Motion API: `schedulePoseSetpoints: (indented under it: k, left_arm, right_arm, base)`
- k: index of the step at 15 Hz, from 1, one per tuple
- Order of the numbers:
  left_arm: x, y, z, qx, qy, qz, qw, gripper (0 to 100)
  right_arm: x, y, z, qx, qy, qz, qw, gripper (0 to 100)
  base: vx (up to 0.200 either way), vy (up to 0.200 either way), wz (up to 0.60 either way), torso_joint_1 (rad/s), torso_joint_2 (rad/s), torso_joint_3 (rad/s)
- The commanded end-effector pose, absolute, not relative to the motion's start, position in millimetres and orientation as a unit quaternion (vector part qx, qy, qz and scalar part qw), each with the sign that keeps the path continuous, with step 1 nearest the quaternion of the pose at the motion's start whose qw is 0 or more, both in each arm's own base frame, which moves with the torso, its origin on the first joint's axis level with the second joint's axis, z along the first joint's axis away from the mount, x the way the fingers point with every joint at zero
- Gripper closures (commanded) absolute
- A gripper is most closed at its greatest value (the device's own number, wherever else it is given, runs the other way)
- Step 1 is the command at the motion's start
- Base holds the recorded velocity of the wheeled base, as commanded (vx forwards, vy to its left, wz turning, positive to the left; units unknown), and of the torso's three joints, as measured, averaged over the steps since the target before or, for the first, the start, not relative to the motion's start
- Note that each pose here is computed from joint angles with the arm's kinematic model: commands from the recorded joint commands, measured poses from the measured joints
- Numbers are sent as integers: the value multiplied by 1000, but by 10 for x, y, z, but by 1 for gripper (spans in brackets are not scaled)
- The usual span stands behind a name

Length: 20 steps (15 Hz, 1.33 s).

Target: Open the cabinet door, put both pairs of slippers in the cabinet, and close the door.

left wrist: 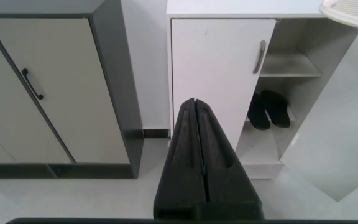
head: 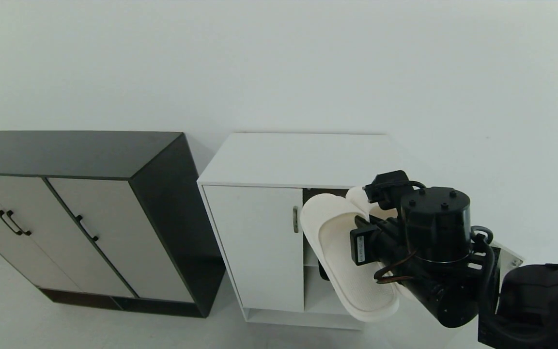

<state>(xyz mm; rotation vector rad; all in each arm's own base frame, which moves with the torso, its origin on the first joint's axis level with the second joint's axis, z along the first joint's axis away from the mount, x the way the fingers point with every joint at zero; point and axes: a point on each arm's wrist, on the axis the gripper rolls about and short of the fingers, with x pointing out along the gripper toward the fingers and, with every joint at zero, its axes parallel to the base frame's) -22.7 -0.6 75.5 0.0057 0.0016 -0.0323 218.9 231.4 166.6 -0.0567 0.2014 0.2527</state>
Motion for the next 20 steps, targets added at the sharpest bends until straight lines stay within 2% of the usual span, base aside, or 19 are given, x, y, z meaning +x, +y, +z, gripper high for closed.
schedulePoseSetpoints:
  k: [1, 7, 20]
  left_arm:
    - [-226, -6, 755, 3, 1, -16, 1000, 100]
    - [-226, -6, 755, 3, 1, -16, 1000, 100]
    - [-226, -6, 755, 3, 1, -16, 1000, 100]
  right_arm:
    - [2190, 2318, 1656, -29, 101, 126, 986, 100]
    - [2189, 2317, 1644, -34, 103, 126, 986, 100]
    - [2189, 2317, 1615, -37, 106, 126, 986, 100]
  base:
    - [0, 0, 0, -154, 364, 203]
    - [0, 0, 0, -190, 433, 240]
    - [0, 0, 0, -212, 526, 315]
